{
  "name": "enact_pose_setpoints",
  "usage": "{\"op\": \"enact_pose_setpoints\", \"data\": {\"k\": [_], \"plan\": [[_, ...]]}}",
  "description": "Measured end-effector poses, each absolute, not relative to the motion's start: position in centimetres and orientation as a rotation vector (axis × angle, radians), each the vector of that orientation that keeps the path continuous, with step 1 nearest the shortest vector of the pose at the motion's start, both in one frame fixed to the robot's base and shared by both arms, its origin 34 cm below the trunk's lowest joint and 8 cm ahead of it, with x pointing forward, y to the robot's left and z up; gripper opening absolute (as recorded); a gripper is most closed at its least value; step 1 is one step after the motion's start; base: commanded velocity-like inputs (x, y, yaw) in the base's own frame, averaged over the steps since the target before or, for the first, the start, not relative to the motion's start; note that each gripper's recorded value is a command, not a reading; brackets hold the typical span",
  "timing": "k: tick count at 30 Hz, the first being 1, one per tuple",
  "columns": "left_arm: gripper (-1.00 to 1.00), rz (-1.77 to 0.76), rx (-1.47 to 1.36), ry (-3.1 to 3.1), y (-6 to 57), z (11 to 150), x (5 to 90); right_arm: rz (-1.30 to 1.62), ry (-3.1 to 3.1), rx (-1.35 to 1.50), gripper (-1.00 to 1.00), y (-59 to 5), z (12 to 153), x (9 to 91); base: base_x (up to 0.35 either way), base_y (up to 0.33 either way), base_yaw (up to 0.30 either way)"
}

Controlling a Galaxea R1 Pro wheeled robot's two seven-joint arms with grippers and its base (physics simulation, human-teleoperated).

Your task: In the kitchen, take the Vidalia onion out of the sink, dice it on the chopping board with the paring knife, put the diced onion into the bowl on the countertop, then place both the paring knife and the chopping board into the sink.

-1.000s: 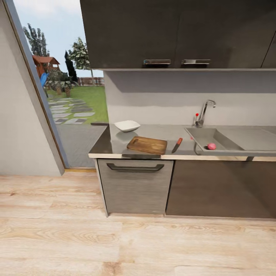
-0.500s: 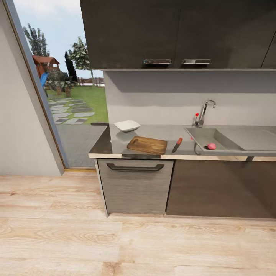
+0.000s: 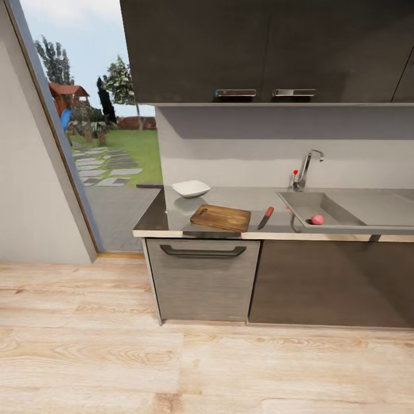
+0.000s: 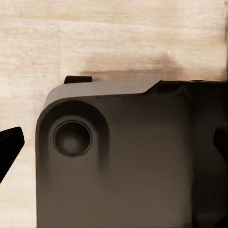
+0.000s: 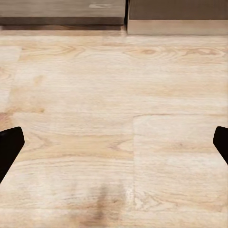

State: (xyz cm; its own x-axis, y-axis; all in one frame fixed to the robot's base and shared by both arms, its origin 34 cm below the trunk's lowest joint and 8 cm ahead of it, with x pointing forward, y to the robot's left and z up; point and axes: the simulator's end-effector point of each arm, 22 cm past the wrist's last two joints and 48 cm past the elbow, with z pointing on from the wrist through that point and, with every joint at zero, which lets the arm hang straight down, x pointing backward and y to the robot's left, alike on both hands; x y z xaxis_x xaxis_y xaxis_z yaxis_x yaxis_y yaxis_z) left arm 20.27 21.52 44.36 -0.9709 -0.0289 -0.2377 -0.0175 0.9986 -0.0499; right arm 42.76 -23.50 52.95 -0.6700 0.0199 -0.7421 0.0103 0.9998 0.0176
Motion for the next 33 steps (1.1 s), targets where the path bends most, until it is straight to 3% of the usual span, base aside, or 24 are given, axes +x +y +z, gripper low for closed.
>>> {"op": "enact_pose_setpoints", "data": {"k": [14, 33], "plan": [[1.00, -0.007, -0.022, 2.384, 24.6, 52.8, 43.0, 0.015, 2.323, 0.021, 1.00, -23.5, 52.6, 42.3, 0.000, 0.000, 0.000], [1.00, 0.007, -0.016, 2.415, 25.6, 51.9, 41.8, 0.015, 2.343, 0.029, 1.00, -23.5, 52.0, 41.3, 0.000, 0.000, 0.000]]}}
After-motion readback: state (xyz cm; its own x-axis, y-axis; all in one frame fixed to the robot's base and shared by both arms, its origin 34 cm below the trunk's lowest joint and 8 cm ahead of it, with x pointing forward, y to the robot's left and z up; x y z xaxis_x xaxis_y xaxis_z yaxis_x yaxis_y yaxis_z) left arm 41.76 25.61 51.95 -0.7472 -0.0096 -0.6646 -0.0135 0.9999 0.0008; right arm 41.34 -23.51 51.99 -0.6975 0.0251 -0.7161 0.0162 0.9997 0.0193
